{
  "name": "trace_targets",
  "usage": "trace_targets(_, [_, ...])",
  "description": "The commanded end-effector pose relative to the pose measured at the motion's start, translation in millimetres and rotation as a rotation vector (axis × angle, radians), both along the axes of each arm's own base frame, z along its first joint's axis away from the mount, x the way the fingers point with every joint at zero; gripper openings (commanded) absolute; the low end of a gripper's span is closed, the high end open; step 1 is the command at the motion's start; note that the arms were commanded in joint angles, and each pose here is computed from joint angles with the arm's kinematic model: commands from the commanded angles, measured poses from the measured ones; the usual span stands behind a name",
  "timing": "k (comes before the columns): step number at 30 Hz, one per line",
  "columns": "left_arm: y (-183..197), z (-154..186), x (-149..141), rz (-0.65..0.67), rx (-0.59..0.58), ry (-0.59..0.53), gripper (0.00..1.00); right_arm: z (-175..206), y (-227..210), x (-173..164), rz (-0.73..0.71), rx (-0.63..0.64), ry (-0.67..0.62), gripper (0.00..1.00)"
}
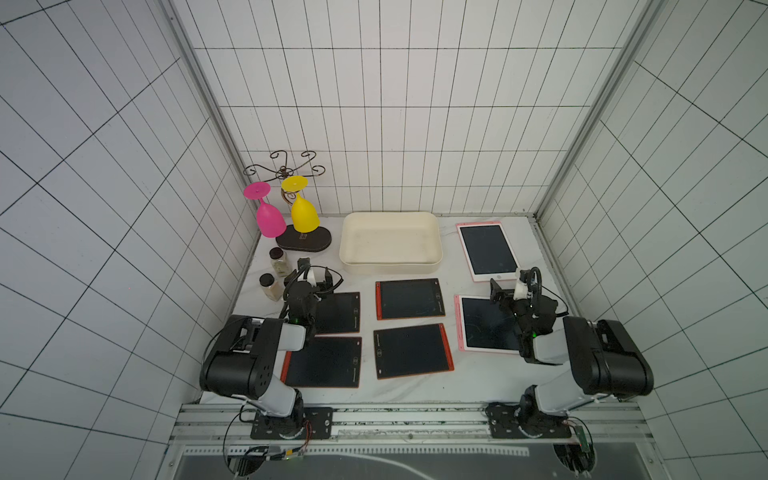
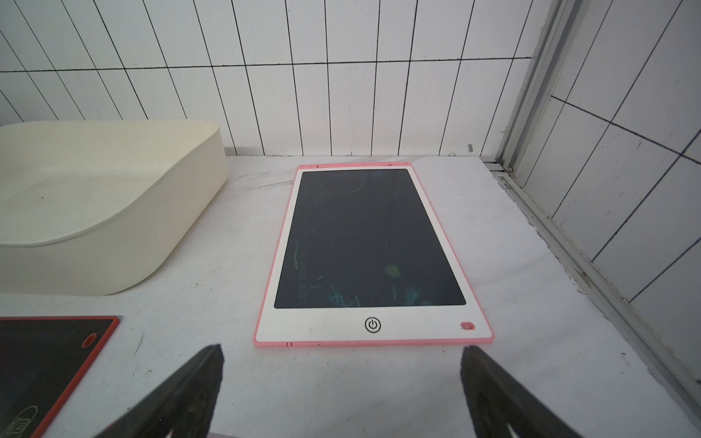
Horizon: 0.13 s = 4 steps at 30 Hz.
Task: Take out the writing tablet from the storage box
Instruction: Reset both arms
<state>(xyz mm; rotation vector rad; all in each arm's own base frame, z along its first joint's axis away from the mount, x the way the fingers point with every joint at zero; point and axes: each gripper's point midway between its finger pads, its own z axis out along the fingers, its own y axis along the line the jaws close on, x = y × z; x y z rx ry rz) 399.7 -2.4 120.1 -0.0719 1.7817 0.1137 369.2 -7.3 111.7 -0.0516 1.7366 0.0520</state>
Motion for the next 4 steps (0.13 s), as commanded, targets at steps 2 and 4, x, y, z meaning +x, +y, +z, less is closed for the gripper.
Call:
trace_targets(2, [-1.5,4.0,4.1,-0.014,-0.005,-0.015,0.97,17.2,3.4,13.7,0.023,-0.02,-0.048,0.98])
trace_targets(4, [-1.3,3.9,4.1,-0.014,-0.005,-0.014,0.97,17.2,3.3,12.8,0.023,-0.019,-0.049,0.98])
